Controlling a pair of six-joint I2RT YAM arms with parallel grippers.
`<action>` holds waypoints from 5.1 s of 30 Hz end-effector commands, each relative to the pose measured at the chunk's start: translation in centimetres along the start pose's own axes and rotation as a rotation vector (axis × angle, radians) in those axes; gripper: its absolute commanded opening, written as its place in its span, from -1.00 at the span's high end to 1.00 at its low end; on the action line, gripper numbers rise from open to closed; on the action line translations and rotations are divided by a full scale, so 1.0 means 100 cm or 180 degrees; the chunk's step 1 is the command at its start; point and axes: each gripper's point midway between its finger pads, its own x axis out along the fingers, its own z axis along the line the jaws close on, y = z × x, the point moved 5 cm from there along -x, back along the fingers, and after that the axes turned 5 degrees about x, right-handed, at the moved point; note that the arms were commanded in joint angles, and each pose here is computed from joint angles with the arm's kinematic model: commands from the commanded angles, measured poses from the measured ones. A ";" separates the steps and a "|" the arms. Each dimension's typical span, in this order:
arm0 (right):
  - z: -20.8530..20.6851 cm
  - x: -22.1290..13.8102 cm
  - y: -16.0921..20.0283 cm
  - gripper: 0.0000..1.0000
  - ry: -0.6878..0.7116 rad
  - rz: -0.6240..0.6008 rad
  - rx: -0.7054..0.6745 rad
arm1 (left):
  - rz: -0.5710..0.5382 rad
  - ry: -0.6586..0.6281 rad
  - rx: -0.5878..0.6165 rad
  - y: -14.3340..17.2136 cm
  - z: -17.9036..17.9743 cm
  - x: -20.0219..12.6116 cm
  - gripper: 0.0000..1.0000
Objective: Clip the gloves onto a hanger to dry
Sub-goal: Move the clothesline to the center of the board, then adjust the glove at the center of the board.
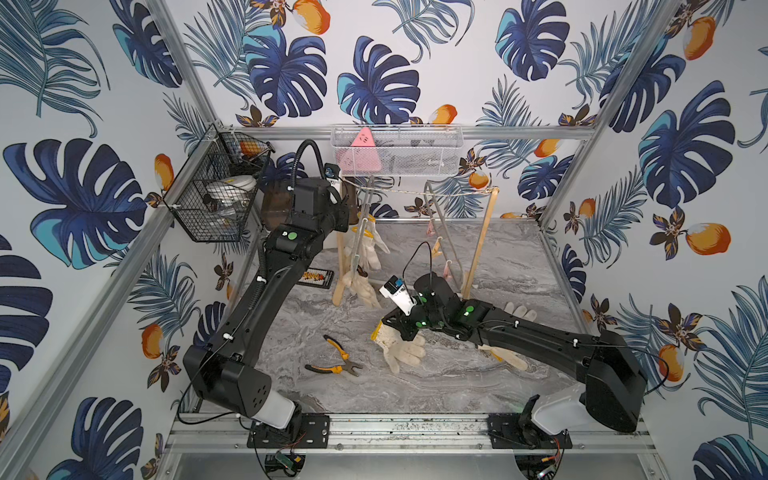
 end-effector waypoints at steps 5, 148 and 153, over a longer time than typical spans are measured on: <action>0.003 -0.007 0.003 1.00 -0.0091 0.0002 -0.0020 | 0.0116 -0.0270 0.0038 0.012 0.005 -0.023 0.84; 0.015 -0.210 -0.083 1.00 -0.0676 -0.0983 -0.0622 | -0.0099 0.3061 0.0581 0.006 -0.177 -0.151 -0.30; -0.001 -0.199 -0.046 1.00 -0.0338 -0.0806 -0.0231 | 0.0188 0.2650 -0.0100 0.011 -0.181 -0.119 -0.50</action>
